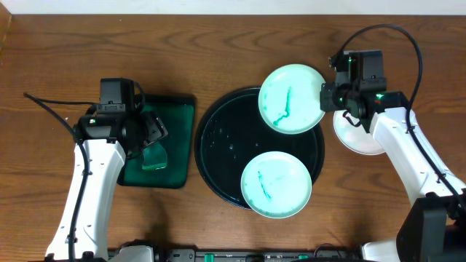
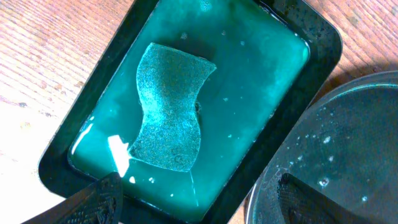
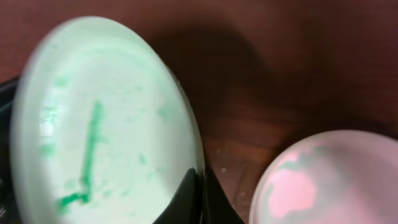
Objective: Clean dirty plates on tray and stack at the side
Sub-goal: 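Drag the pale green plate toward tray center with the right gripper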
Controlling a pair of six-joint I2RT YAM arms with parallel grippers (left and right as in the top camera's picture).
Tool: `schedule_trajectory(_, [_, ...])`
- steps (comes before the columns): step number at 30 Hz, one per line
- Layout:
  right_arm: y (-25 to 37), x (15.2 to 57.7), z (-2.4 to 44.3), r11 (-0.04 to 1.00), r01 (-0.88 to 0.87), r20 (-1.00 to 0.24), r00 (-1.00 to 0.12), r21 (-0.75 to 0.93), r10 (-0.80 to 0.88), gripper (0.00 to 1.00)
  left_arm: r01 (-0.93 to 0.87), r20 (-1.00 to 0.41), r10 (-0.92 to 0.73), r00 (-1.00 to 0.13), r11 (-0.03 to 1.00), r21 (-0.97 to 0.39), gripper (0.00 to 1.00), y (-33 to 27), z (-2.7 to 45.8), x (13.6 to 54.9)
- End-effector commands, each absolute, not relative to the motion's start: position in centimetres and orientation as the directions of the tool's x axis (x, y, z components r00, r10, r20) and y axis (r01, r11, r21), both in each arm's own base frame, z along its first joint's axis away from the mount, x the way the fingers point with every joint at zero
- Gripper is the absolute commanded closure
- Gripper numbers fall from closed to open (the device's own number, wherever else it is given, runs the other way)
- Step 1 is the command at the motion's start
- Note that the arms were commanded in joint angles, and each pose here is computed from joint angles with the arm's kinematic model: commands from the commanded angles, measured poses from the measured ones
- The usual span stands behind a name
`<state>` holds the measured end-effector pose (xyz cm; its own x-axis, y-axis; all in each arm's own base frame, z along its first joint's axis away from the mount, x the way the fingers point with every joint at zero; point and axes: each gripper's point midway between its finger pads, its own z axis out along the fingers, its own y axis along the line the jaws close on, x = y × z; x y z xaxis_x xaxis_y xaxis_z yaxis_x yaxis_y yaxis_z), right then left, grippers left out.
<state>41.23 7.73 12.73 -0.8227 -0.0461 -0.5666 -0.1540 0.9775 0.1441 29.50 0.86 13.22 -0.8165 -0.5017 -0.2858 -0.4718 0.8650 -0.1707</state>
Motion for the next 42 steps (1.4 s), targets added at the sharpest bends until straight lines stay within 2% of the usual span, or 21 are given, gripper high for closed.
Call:
schedule_trajectory(1, [10.7,40.2,12.5,0.934,-0.261,-0.546,-0.833,0.244,-0.090,0.99,-0.474,-0.300,-0.505,-0.810,0.863,-0.172,0.20,1.1,13.8,29.8])
schedule_trajectory(4, [12.6,39.7,12.1,0.909,-0.304,-0.530,-0.840,0.286,-0.114,0.99,-0.474,-0.300,-0.505,-0.810,0.863,-0.172,0.20,1.1,13.7,29.8])
schedule_trajectory(11, [16.7,39.5,7.6,0.900,-0.223,-0.420,-0.906,0.375,-0.050,0.99,-0.474,-0.300,-0.505,-0.810,0.863,-0.172,0.20,1.1,13.8,29.8])
schedule_trajectory(18, [20.5,40.0,3.2,0.891,-0.262,-0.408,-0.908,0.372,-0.097,0.99,-0.474,-0.300,-0.505,-0.810,0.863,-0.172,0.20,1.1,13.8,29.8])
schedule_trajectory(21, [20.3,40.8,3.7,0.903,-0.242,-0.436,-0.897,0.355,-0.069,0.99,-0.428,-0.327,-0.441,-0.836,0.896,-0.115,0.20,1.8,13.8,29.8])
schedule_trajectory(25, [20.3,41.0,6.0,0.896,-0.283,-0.488,-0.868,0.342,-0.088,0.86,-0.390,-0.348,-0.386,-0.854,0.919,-0.064,0.20,2.5,13.8,29.8])
schedule_trajectory(29, [20.2,40.4,9.2,0.878,-0.379,-0.553,-0.816,0.291,-0.169,0.80,-0.390,-0.347,-0.387,-0.854,0.919,-0.063,0.20,2.5,13.8,29.8])
schedule_trajectory(31, [19.9,39.8,10.6,0.869,-0.417,-0.573,-0.793,0.266,-0.206,0.79,-0.400,-0.342,-0.402,-0.849,0.913,-0.080,0.20,2.3,13.8,29.8])
schedule_trajectory(35, [19.7,38.6,11.9,0.861,-0.443,-0.573,-0.785,0.249,-0.237,0.78,-0.399,-0.271,-0.450,-0.851,0.889,-0.224,0.20,-0.4,13.7,29.7])
schedule_trajectory(39, [19.7,37.5,11.4,0.861,-0.441,-0.534,-0.806,0.254,-0.255,0.79,-0.379,-0.235,-0.426,-0.874,0.899,-0.220,0.20,-1.1,12.5,29.4])
schedule_trajectory(42, [19.9,36.8,10.9,0.859,-0.442,-0.509,-0.817,0.256,-0.269,0.79,-0.425,-0.195,-0.442,-0.875,0.896,-0.126,0.35,0.1,10.2,28.4])
